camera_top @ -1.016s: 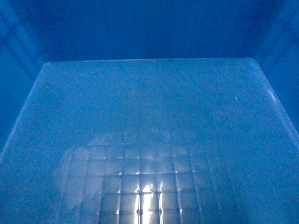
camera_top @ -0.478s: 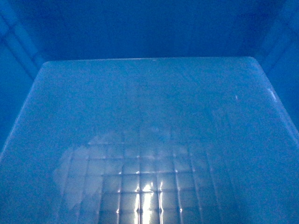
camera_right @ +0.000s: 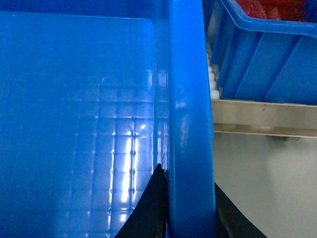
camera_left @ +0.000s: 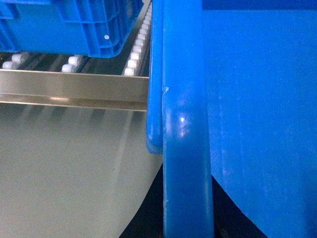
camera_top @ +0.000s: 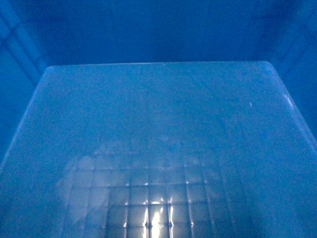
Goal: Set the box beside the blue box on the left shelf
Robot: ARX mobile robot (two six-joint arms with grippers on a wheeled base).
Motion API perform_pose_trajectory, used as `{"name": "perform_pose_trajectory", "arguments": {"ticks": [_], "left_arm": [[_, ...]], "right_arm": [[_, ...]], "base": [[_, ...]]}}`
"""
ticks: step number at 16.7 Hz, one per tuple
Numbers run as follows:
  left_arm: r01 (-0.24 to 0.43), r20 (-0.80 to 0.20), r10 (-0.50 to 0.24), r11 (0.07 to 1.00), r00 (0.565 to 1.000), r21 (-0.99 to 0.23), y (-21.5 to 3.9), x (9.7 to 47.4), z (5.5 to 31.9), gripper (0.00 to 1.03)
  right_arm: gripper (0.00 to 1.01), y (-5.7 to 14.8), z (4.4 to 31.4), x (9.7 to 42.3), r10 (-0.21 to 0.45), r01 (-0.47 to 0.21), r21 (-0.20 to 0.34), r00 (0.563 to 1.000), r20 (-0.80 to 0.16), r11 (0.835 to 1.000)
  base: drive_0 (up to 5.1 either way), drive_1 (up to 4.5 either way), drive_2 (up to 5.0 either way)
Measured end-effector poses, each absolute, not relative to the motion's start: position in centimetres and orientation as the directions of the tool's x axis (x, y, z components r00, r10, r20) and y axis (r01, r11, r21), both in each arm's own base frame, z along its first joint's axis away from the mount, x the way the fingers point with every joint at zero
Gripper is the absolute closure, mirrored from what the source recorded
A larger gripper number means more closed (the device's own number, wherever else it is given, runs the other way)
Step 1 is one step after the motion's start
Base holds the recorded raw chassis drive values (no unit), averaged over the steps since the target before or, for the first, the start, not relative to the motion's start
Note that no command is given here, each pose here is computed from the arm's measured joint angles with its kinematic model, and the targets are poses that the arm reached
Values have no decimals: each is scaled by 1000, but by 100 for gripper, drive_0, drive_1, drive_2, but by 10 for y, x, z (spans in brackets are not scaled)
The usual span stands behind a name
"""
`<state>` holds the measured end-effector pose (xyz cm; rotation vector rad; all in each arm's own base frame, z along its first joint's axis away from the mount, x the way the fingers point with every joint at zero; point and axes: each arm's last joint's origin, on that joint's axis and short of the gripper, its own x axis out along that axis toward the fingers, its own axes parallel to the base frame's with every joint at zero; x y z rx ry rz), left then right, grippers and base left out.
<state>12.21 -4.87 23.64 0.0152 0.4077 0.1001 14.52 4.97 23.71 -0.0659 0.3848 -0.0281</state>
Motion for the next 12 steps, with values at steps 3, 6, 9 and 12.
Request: {"name": "perform_pose_trajectory", "arguments": {"ticks": [3,6,9,12], "left_arm": [[-94,-395,100,995,913,35,-49,122,236,96],[-93,-396,100,995,913,35,-49,122,236,96],[-94,-394,100,995,914,34,-49,122,236,96],[-94,-395,100,995,913,35,-49,122,236,96]], "right_arm": [[91,50,237,145,-40,15,-69,927,-373,998],[91,50,237,145,-40,15,-70,926,-374,997],[91,50,237,145,-40,15,-68,927,-372,998],[91,50,237,145,-40,15,-69,927,-372,998]], "base": [[7,438,-425],[0,432,-432],[-3,429,-435],[-2,430,-434]]}}
